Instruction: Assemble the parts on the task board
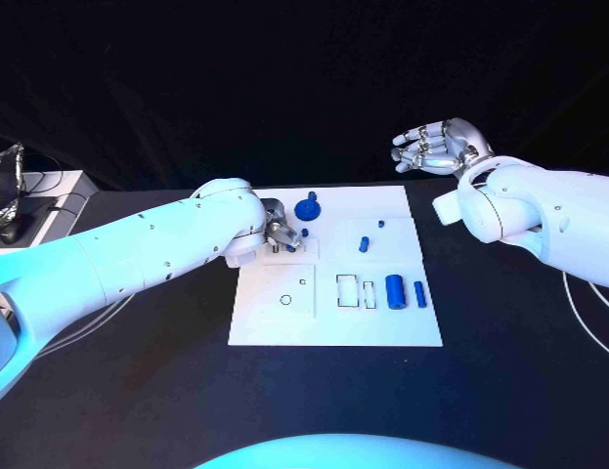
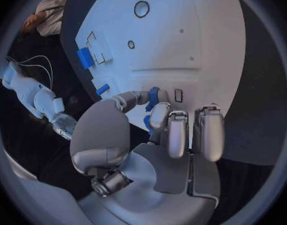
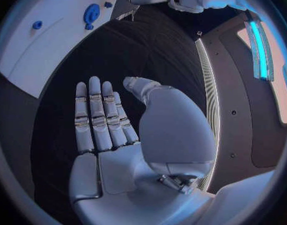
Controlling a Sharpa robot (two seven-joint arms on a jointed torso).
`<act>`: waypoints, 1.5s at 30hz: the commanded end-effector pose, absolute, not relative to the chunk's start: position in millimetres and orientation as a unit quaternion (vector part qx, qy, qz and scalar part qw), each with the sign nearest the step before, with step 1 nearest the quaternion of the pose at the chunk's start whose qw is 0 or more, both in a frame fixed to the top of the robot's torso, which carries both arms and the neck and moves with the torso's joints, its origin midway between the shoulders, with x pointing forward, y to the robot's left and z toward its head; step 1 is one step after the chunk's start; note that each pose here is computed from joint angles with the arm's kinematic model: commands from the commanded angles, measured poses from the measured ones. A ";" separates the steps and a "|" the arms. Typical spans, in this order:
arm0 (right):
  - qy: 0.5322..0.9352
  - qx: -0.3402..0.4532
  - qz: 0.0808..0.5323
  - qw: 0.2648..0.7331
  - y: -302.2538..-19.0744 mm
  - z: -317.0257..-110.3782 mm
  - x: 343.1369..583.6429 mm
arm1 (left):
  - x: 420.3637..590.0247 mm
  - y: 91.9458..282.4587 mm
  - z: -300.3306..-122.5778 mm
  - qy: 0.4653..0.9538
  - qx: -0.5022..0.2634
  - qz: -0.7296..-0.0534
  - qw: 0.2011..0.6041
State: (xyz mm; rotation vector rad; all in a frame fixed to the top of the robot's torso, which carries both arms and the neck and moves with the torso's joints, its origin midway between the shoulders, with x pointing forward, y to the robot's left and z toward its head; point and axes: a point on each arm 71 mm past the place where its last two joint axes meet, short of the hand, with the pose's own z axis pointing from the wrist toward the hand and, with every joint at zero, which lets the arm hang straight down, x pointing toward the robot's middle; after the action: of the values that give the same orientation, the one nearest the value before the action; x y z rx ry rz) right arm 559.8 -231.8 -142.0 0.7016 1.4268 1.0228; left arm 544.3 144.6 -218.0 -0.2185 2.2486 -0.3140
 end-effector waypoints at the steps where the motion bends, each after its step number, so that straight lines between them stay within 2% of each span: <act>1: 0.616 0.292 0.443 0.583 -230.0 -142.2 559.5 | 540.4 141.5 -224.9 0.904 -0.082 -0.126 0.400; 45: 0.616 0.292 0.440 0.584 -231.8 -143.7 558.8 | 543.6 153.3 -224.4 0.900 -0.097 -0.120 0.407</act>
State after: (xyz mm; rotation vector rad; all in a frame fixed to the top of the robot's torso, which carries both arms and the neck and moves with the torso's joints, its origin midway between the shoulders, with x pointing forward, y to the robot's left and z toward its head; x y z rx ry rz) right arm 559.3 -233.1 -143.7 0.6990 1.4311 1.0183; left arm 545.3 154.0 -222.4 -0.2490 2.2566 -0.3055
